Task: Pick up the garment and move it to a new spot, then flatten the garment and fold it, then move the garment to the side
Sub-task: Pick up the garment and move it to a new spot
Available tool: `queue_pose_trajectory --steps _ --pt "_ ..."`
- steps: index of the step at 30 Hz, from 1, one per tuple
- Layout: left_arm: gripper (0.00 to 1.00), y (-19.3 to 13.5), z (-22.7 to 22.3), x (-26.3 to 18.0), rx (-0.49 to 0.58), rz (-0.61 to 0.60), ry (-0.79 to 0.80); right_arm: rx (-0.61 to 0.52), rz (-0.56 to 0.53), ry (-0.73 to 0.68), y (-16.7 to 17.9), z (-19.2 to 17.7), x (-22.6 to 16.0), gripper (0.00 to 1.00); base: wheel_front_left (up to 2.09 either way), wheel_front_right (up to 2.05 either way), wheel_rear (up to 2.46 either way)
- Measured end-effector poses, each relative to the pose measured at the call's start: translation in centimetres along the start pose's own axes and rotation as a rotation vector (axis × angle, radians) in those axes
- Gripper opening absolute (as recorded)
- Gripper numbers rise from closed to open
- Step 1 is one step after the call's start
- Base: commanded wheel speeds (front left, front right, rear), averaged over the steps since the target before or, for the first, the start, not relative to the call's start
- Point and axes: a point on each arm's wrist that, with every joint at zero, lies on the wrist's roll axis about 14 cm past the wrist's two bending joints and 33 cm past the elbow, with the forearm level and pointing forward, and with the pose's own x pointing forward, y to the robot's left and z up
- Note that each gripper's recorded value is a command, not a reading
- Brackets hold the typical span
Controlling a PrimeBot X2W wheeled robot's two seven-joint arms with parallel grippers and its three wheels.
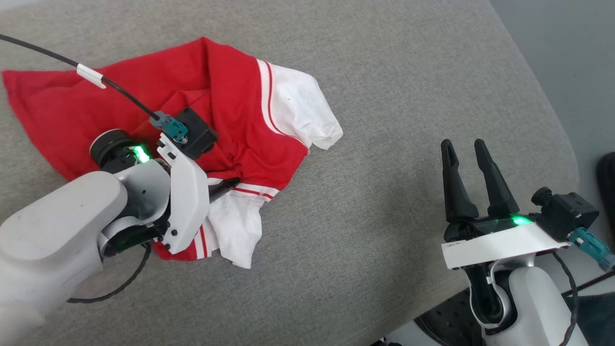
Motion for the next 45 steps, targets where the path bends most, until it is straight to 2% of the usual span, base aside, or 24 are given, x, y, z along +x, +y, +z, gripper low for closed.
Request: queue_pose_trajectory --steps 7,8,9,10,11,16,23,25,30,34,38,39,45 --pt "0.00 0.3 -0.6 0.9 0.036 -0.008 0.029 -0.014 -0.022 0.008 -0.7 -0.2 0.0 1.00 0.00 0.00 0.00" --pt "0.19 0.2 -0.5 0.9 0.032 -0.007 0.020 -0.016 -0.019 0.008 -0.6 -0.3 0.1 1.00 0.00 0.00 0.00" --pt "0.47 0.2 -0.4 0.7 0.030 -0.004 0.006 -0.019 -0.014 0.009 -0.5 -0.3 0.2 1.00 0.00 0.00 0.00" --pt "0.89 0.2 -0.3 0.6 0.028 0.001 -0.007 -0.020 -0.005 0.010 -0.2 -0.4 0.4 1.00 0.00 0.00 0.00" --pt "1.00 0.1 -0.2 0.4 0.028 0.003 -0.020 -0.023 0.004 0.012 0.1 -0.5 0.5 1.00 0.00 0.00 0.00" --pt "1.00 -0.5 1.2 -1.4 0.018 0.024 -0.140 -0.054 0.061 0.017 1.7 -1.0 1.3 1.00 0.00 0.00 0.00" --pt "1.00 0.0 4.7 -7.0 -0.095 0.115 -0.454 -0.110 0.159 0.021 4.7 -1.6 2.3 1.00 0.00 0.00 0.00" --pt "1.00 0.3 4.8 -8.8 -0.157 0.154 -0.548 -0.121 0.188 0.020 5.6 -1.7 2.5 1.00 0.00 0.00 0.00" --pt "1.00 1.7 1.2 -12.6 -0.298 0.321 -0.635 -0.147 0.236 0.013 7.3 -1.8 2.6 1.00 0.00 0.00 0.00" --pt "1.00 3.5 -2.3 -16.5 -0.431 0.506 -0.699 -0.170 0.270 0.004 8.4 -1.6 2.5 1.00 0.00 0.00 0.00" --pt "1.00 4.0 -5.8 -20.6 -0.489 0.687 -0.767 -0.189 0.291 -0.002 9.1 -1.5 2.1 1.00 0.00 0.00 0.00" --pt "1.00 4.0 -5.8 -20.6 -0.489 0.687 -0.767 -0.189 0.291 -0.002 9.1 -1.5 2.1 1.00 0.00 0.00 0.00" --pt "1.00 1.8 -10.7 -24.7 -0.511 0.889 -0.821 -0.200 0.308 -0.013 9.5 -1.2 1.2 1.00 0.00 0.00 0.00"
